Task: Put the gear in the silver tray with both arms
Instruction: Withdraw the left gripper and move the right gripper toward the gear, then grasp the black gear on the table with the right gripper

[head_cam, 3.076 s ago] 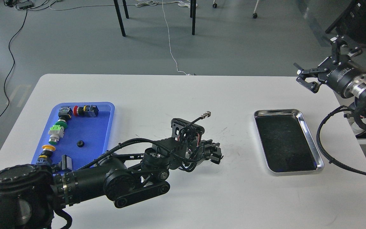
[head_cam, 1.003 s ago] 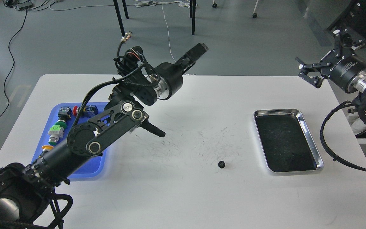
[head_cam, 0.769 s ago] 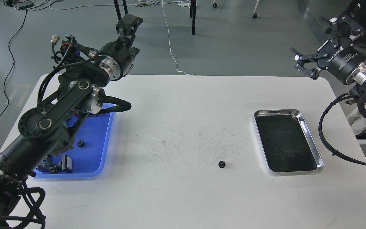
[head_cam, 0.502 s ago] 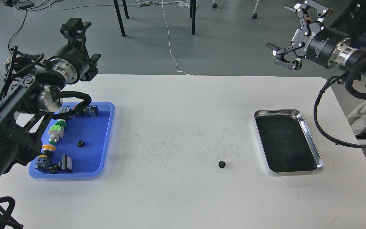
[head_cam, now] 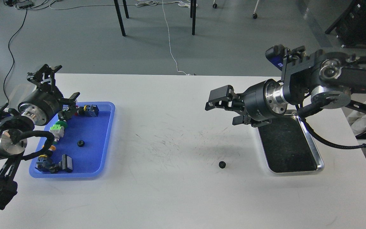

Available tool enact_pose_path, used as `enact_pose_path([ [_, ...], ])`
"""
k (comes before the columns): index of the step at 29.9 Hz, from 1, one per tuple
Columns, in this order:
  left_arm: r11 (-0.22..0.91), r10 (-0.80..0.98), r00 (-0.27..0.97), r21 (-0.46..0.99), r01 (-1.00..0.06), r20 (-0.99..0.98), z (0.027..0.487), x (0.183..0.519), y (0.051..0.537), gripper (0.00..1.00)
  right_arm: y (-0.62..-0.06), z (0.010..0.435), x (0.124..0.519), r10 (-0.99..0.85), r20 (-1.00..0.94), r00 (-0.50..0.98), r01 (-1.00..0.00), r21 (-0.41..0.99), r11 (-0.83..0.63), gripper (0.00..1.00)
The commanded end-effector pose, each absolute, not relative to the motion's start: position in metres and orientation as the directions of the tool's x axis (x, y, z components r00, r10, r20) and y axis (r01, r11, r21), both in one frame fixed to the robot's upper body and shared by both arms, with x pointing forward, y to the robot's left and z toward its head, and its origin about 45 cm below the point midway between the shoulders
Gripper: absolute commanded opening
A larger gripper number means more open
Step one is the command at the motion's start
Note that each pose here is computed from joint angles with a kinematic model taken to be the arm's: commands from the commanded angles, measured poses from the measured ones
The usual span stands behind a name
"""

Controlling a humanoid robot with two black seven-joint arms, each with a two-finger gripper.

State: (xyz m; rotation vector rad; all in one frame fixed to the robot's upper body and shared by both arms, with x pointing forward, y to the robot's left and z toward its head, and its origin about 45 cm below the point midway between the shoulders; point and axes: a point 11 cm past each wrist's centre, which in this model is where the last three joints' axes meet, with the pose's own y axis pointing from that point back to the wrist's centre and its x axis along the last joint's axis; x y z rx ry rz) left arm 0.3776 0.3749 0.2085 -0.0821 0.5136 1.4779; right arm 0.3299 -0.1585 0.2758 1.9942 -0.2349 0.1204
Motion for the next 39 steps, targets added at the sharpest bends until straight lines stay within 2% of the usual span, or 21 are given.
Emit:
enact_pose_path([
  [1,0.102,0.924,0.005,0.235,-0.967,-0.382,0.208,0.376,0.376,0.98,-0.151,0.249,0.318,0.049,0.156,0.987,-0.133,0.942,-0.307,0.99],
  [6,0.087,0.924,-0.003,0.216,-0.973,-0.384,0.21,0.376,0.378,0.98,-0.122,0.225,0.305,0.175,0.107,0.979,-0.062,0.967,-0.248,0.99],
  [15,0.07,0.933,-0.012,0.215,-0.974,-0.359,0.215,0.376,0.388,0.98,-0.109,0.197,0.308,0.194,0.074,0.978,-0.035,0.979,-0.2,0.99],
  [23,0.051,0.937,-0.015,0.181,-0.982,-0.348,0.221,0.376,0.395,0.98,-0.11,0.172,0.329,0.193,0.107,0.975,-0.089,0.991,-0.1,0.99],
  [31,0.044,0.938,-0.016,0.166,-0.985,-0.345,0.223,0.377,0.396,0.98,-0.101,0.146,0.331,0.171,0.084,0.982,-0.07,0.993,-0.09,0.98],
  [39,0.04,0.938,-0.016,0.153,-0.987,-0.345,0.225,0.377,0.397,0.98,-0.097,0.146,0.329,0.191,0.082,0.978,-0.066,0.994,-0.088,0.97],
])
